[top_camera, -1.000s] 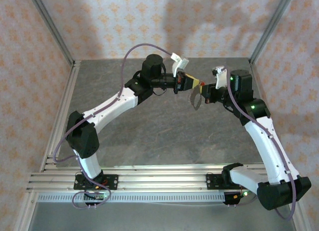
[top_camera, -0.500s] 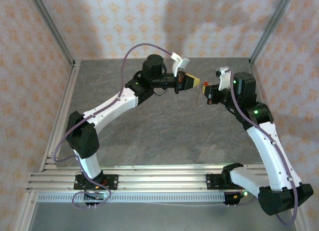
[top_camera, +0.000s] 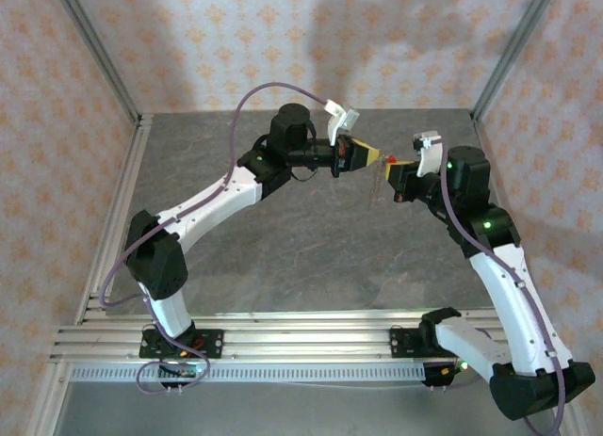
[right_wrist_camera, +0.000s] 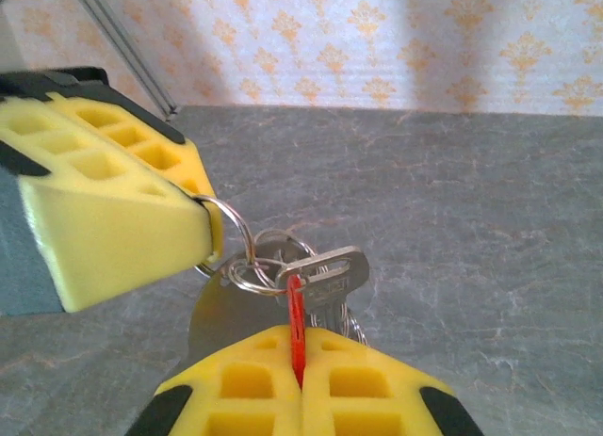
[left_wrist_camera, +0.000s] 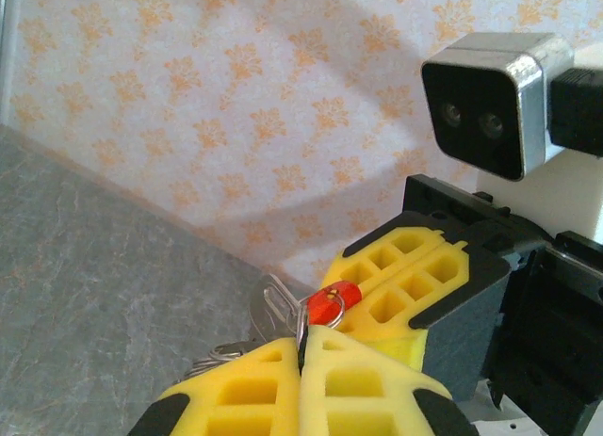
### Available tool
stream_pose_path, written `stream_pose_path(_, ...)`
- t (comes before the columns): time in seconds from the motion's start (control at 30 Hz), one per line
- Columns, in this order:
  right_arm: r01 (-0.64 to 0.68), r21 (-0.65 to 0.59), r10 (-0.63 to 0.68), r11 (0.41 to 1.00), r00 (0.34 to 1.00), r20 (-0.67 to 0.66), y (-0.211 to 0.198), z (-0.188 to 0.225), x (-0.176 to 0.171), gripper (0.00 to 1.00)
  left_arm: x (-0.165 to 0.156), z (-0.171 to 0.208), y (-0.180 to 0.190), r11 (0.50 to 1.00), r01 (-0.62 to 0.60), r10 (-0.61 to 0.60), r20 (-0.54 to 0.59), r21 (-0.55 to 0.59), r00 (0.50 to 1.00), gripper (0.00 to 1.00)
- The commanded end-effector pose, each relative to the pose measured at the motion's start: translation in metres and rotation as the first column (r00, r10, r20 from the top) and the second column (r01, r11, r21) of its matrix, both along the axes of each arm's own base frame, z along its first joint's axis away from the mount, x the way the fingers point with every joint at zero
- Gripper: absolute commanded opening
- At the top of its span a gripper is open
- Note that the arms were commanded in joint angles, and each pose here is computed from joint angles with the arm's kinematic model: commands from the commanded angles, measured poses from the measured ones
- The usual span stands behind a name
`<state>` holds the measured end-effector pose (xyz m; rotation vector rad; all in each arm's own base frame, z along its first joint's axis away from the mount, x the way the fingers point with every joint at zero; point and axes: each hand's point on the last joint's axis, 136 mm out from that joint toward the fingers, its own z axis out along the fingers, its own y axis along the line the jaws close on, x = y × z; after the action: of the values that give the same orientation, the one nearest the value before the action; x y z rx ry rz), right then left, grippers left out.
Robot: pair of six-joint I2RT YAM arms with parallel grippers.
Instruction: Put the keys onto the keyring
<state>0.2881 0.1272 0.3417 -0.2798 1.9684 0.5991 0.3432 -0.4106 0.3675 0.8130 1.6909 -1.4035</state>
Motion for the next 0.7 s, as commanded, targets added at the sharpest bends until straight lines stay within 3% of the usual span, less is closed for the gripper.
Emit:
stream_pose_path(0.0, -0.007, 0.044, 0.003, 0.999, 0.995, 0.098, 0.001, 0.023, 0.001, 0.00, -0.013, 0.041, 0.010, 0.996, 0.027, -0.021, 0.074, -0.081, 0.997, 0.00)
stream_pose_path(0.67, -0.054, 0.122, 0.026, 0.991, 0.974, 0.224, 0.008, 0.049, 0.001, 0.00, -0.003, 0.050, -0.005, 0.972, 0.056, -0.067, -0.043, -0.227, 0.997, 0.00)
